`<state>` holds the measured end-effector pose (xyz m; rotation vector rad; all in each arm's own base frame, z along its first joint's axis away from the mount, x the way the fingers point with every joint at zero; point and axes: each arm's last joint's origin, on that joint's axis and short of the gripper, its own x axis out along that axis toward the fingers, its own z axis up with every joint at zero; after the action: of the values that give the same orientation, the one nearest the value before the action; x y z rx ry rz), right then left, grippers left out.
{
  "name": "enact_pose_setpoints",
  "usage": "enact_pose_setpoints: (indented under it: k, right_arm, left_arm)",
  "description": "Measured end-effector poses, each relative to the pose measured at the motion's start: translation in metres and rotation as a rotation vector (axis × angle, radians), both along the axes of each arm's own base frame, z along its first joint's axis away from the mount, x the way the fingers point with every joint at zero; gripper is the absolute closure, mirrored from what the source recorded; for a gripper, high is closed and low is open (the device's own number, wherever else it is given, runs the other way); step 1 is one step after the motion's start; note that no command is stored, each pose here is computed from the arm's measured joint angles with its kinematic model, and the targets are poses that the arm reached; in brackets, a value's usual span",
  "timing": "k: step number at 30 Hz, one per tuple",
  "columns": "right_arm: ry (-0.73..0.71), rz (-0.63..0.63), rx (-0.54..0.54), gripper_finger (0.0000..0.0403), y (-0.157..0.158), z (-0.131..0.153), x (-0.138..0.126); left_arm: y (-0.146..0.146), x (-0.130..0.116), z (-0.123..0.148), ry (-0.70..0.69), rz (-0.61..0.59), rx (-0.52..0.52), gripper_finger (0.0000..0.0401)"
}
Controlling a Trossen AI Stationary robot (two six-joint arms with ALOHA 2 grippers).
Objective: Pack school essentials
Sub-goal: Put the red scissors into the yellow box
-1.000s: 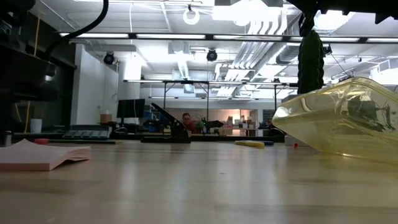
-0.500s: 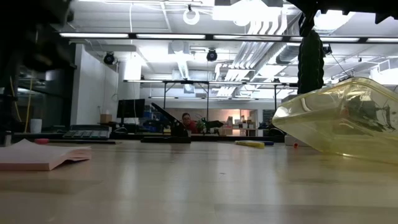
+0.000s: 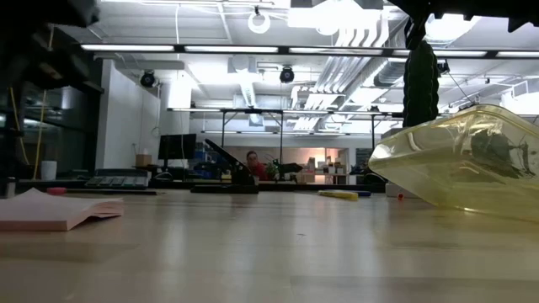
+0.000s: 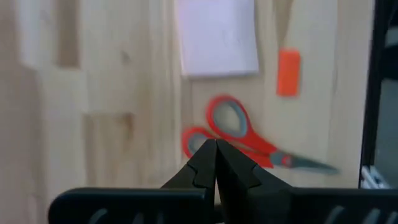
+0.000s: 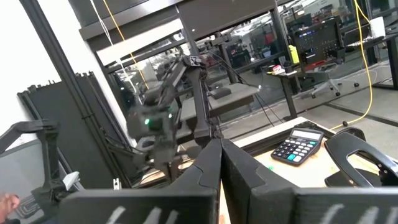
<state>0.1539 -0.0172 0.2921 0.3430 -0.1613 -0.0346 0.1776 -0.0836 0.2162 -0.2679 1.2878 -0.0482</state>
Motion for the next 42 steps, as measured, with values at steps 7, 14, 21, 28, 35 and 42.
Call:
enact_pose_setpoints:
  k: [7,14,21,28,35,42]
  right_arm:
    - [0.000,0.000,0.000,0.0402,0.000,0.000,0.000]
    - [0.008,-0.001,0.001,0.0402,0.000,-0.001,0.000]
    - [0.020,0.000,0.003,0.0402,0.000,-0.002,0.000]
    - [0.038,0.000,0.005,0.0402,0.000,-0.004,0.001]
    - [0.043,0.000,0.006,0.0402,0.000,-0.004,0.001]
    - [0.046,0.000,0.009,0.0402,0.000,-0.005,0.001]
  left_arm:
    - [-0.032,-0.001,-0.027,0.162,0.133,0.031,0.0400]
    - [-0.031,0.006,-0.042,0.247,0.333,0.038,0.0360]
    - [-0.029,0.012,-0.053,0.329,0.453,0.017,0.0287]
    - [-0.027,0.018,-0.055,0.326,0.542,-0.012,0.0243]
    - [-0.027,0.022,-0.067,0.373,0.647,0.014,0.0239]
    - [-0.028,0.024,-0.077,0.415,0.693,0.035,0.0240]
